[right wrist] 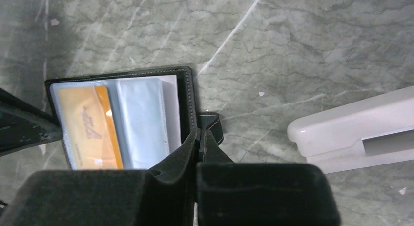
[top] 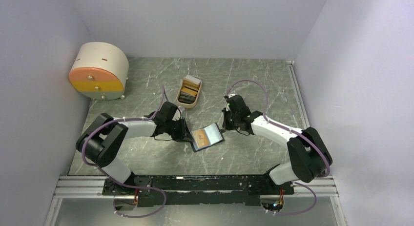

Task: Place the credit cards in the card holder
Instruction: Close the card holder at the center of the board.

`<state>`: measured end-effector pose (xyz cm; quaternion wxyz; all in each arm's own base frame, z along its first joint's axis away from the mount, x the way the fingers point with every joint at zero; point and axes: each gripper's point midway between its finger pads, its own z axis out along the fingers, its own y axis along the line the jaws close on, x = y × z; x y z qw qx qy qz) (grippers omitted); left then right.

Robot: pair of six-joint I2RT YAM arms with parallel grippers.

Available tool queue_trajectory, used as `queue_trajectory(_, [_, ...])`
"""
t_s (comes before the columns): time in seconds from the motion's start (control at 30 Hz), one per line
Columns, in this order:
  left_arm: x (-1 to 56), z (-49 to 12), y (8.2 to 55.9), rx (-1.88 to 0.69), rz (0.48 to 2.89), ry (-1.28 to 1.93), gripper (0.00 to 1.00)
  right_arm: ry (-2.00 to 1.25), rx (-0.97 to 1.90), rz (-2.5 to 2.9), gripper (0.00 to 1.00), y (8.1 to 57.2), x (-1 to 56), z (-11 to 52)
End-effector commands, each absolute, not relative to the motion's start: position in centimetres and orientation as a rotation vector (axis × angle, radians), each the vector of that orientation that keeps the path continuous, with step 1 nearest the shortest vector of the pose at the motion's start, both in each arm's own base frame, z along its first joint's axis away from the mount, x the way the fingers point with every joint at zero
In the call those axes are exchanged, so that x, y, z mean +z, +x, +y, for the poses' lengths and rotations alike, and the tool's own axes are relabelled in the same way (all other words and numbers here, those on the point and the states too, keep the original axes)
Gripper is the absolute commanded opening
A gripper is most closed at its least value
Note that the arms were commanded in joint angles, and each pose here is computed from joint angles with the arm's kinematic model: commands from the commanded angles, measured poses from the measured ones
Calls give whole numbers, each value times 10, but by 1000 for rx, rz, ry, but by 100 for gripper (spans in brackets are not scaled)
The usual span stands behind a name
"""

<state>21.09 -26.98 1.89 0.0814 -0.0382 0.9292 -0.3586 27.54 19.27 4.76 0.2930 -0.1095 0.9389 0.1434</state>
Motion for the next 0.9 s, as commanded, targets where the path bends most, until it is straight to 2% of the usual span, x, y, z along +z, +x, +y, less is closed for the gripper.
queue_trajectory(0.0, [32,-278,219,-1106,2717,-59,22,-270,513,2479,0,269,64,205])
queue_trajectory(0.33, [34,-275,217,-1177,2707,-96,22,-290,764,2430,0,251,87,237])
queue_trajectory(0.63, [33,-273,217,-1200,2707,-115,22,-330,870,2423,0,240,80,260])
queue_trajectory(0.87, [29,-272,217,-1194,2718,-117,22,-339,977,2367,0,235,98,271])
